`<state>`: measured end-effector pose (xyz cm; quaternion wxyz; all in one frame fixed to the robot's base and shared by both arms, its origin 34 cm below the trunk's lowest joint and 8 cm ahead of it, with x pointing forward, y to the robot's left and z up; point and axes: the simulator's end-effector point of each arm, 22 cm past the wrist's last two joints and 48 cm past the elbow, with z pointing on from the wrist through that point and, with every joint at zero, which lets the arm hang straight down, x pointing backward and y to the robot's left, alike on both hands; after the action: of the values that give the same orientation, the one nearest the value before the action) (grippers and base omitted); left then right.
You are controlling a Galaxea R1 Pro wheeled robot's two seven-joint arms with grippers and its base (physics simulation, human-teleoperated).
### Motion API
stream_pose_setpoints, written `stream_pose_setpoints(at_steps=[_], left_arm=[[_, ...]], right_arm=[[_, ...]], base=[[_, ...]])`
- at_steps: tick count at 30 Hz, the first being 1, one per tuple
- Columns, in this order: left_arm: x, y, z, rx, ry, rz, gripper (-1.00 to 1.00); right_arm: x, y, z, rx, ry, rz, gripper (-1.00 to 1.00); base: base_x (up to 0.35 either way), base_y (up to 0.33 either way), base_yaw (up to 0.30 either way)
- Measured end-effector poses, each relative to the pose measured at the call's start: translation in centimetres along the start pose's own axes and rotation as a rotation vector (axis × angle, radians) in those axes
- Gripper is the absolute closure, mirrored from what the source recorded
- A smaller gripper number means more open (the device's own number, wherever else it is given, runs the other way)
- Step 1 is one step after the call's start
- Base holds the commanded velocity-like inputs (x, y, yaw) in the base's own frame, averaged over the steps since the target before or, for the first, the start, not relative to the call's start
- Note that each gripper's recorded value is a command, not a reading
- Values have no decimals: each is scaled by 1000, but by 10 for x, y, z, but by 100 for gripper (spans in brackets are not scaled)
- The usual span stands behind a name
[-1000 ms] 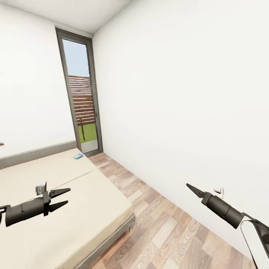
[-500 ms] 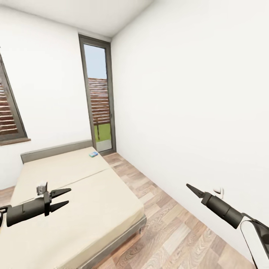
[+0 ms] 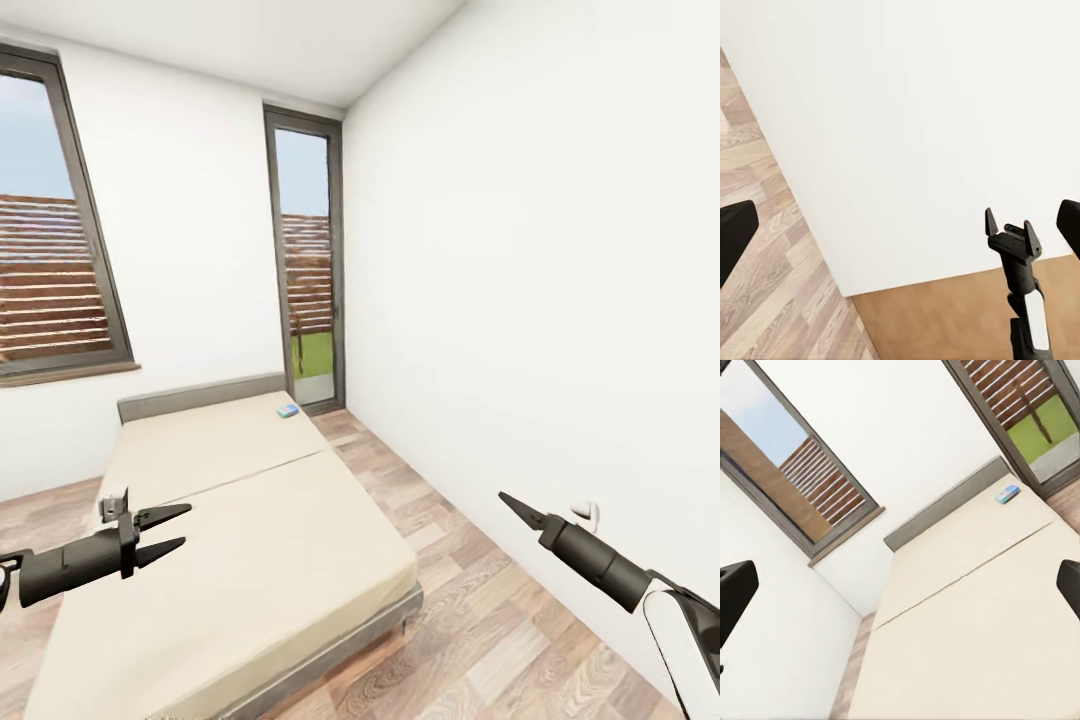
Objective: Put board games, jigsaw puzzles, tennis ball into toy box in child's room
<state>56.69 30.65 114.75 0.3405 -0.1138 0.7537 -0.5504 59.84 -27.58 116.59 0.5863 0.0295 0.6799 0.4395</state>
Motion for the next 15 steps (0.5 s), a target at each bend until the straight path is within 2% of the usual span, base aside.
stream_pose_setpoints(at_steps=[9, 15], left_arm=[[0, -3, -1, 4, -2, 4, -100], [0, -4, -1, 6, -2, 7, -100]], right_arm=[[-2, 1, -1, 2, -3, -3, -100], [-3, 2, -1, 3, -4, -8, -100]], base=[[0, -3, 261], [0, -100, 261]])
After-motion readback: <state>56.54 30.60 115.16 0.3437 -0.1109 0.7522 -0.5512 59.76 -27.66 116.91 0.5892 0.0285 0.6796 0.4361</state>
